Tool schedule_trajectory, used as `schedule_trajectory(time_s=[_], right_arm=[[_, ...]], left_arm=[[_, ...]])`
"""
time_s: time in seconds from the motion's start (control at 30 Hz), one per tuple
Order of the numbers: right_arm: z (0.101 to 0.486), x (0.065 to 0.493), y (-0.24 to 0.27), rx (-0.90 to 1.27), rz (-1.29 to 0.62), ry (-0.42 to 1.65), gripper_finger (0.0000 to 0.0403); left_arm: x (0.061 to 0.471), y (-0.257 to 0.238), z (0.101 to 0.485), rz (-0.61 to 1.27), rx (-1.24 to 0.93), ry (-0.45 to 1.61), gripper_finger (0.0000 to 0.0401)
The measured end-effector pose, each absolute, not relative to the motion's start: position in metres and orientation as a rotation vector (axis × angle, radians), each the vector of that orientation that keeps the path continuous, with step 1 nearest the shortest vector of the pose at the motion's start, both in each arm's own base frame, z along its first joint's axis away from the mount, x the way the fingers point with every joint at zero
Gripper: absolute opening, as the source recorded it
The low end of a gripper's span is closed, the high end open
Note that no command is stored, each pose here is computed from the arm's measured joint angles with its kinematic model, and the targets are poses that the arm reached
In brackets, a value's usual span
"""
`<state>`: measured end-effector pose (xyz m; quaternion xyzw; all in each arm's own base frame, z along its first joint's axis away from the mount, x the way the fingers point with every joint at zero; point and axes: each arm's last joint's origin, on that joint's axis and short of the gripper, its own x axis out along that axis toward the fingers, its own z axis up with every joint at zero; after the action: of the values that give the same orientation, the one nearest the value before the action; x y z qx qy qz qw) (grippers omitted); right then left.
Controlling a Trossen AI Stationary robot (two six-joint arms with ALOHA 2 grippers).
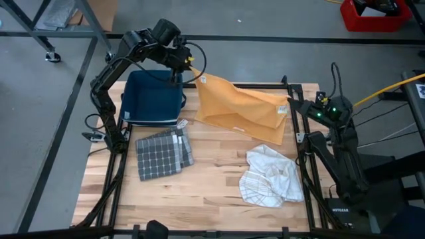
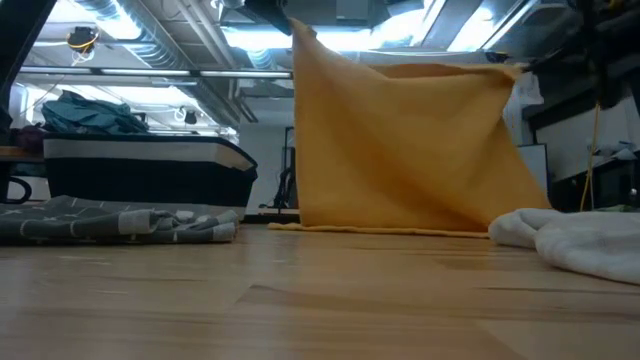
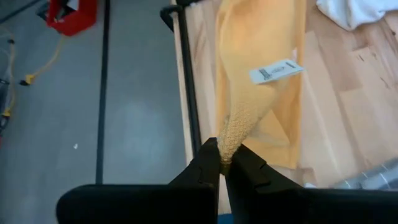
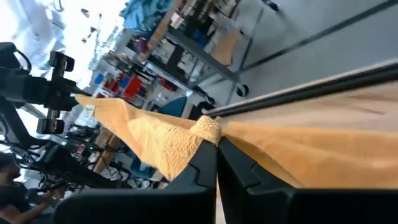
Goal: Fold towel
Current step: Fold the yellow towel
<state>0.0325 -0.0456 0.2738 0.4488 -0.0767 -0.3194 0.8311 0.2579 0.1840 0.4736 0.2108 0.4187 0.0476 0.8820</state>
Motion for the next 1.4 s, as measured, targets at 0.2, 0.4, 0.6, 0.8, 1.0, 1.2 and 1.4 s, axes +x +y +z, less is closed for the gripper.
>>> schedule_trajectory(time_s=[0.2, 0.4, 0.6, 0.8, 1.0, 1.2, 1.4], right_arm=[[0.247, 0.041, -0.068, 0.949, -0.626, -0.227, 0.0003], [0.239, 0.047, -0.07, 0.94, -0.568, -0.235, 0.0003], [0.234, 0.062, -0.066, 0.854, -0.55, -0.226, 0.0003], [0.22, 0.081, -0.057, 0.843, -0.469, -0.306, 0.0003], [0.232, 0.087, -0.042, 0.842, -0.389, -0.321, 0.0003], [0.235, 0.092, -0.029, 0.887, -0.339, -0.297, 0.0003], [0.231, 0.096, -0.016, 1.002, -0.298, -0.238, 0.0002]], left_arm=[[0.259, 0.185, 0.475, 0.108, 0.452, 0.854, 0.0], [0.262, 0.187, 0.471, 0.099, 0.437, 0.868, 0.0], [0.269, 0.192, 0.465, 0.087, 0.434, 0.879, 0.0], [0.272, 0.194, 0.461, 0.082, 0.427, 0.889, 0.0], [0.27, 0.192, 0.458, 0.067, 0.396, 0.923, 0.0], [0.267, 0.187, 0.454, 0.045, 0.339, 0.975, 0.0], [0.264, 0.185, 0.452, 0.035, 0.298, 1.009, 0.0]])
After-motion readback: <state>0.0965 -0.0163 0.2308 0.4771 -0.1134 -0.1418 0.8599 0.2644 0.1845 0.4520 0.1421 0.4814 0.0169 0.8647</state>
